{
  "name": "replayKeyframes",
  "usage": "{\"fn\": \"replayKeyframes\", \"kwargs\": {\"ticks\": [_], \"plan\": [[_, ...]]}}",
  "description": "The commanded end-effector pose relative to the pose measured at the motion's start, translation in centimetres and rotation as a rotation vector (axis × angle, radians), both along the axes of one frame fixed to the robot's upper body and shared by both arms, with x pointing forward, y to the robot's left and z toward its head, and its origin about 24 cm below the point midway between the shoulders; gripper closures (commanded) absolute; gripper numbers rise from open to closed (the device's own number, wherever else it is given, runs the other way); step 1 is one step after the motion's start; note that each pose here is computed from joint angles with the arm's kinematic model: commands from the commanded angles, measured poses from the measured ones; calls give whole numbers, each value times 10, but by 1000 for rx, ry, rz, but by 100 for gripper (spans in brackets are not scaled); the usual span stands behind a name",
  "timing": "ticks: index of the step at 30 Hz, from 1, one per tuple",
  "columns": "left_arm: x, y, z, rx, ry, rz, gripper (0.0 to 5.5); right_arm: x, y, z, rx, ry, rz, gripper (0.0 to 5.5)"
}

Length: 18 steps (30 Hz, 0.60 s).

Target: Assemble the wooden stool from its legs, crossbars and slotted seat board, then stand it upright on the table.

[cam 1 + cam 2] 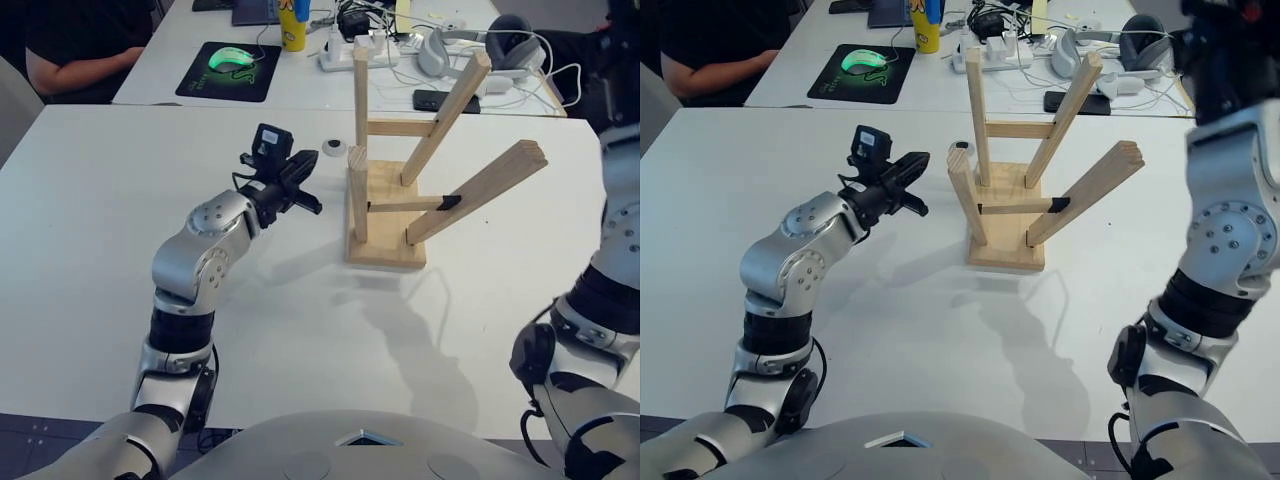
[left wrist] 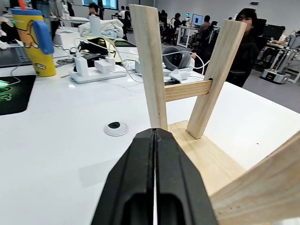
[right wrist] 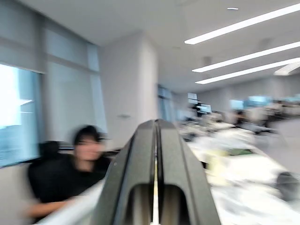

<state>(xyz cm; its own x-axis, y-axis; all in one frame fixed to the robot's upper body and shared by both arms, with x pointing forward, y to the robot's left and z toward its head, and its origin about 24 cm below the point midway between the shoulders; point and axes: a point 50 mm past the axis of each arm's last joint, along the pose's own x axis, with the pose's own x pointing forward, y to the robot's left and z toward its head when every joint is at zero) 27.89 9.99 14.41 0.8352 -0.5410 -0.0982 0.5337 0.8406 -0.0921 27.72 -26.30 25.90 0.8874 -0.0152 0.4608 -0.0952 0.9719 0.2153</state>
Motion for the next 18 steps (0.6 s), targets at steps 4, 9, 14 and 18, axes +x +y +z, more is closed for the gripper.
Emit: {"fn": "replayKeyframes", "kwargs": {"ticks": [4, 9, 14, 18], "plan": [[-40, 22, -7, -9, -42, 202, 548, -26, -16, -82, -28, 307, -182, 550], [-58, 10, 13, -91, -123, 189, 548, -52, 29, -105, -166, 415, 18, 550], [-61, 10, 40, -115, -266, 262, 548, -62, 39, -93, -144, 373, -4, 550], [-57, -6, 41, -120, -261, 196, 548, -59, 56, -92, -189, 378, 50, 550]]}}
